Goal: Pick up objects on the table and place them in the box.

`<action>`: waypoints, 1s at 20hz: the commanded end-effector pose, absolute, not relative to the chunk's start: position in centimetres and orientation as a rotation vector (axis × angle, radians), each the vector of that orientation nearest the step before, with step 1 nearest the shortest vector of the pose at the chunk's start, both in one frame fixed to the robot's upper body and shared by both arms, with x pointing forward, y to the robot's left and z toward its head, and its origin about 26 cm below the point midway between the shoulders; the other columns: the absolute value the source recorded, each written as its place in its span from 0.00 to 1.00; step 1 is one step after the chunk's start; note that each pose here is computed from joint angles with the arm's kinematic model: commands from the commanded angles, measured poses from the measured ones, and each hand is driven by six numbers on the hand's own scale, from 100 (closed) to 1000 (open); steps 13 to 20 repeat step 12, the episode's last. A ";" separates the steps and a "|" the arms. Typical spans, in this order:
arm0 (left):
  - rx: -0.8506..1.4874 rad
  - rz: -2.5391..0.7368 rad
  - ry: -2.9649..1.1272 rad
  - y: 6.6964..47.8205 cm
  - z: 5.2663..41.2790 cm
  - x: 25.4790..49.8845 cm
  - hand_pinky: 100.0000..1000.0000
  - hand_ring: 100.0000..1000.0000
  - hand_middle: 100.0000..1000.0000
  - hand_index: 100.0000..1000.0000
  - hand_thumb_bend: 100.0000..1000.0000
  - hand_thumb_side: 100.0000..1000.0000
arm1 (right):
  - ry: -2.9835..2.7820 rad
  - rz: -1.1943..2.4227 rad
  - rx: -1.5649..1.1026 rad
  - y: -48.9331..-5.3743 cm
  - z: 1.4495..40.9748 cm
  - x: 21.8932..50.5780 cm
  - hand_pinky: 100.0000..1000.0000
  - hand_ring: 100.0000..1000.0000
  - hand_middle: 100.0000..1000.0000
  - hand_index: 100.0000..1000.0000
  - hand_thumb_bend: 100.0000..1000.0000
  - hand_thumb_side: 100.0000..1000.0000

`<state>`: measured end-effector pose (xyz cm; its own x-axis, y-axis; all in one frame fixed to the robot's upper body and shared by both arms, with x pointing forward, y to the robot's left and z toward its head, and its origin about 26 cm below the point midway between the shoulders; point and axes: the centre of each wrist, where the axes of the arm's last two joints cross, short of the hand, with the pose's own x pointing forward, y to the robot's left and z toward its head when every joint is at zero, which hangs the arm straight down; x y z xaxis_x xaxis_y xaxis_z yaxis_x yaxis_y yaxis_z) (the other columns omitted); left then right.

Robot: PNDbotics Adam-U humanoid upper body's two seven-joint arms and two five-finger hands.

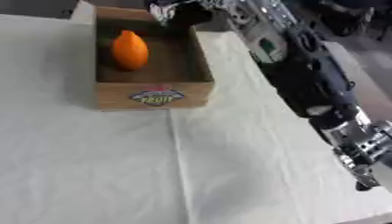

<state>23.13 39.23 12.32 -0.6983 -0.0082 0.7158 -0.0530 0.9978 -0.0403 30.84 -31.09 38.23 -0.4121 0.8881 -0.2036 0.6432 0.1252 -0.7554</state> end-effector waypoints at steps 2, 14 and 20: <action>0.074 0.050 -2.350 39.8 13.8 23.0 0.34 0.43 0.45 0.52 0.00 0.63 | -2.349 0.952 -1.537 -30.7 40.0 27.1 0.83 0.73 0.64 0.88 0.00 0.42; 0.109 0.131 -2.339 40.5 14.3 22.7 0.34 0.43 0.45 0.53 0.00 0.63 | -2.539 0.739 -1.558 -33.9 36.3 27.1 0.80 0.72 0.67 0.89 0.00 0.56; 0.109 0.131 -2.339 40.5 14.3 22.7 0.34 0.43 0.45 0.53 0.00 0.63 | -2.539 0.739 -1.558 -33.9 36.3 27.1 0.80 0.72 0.67 0.89 0.00 0.56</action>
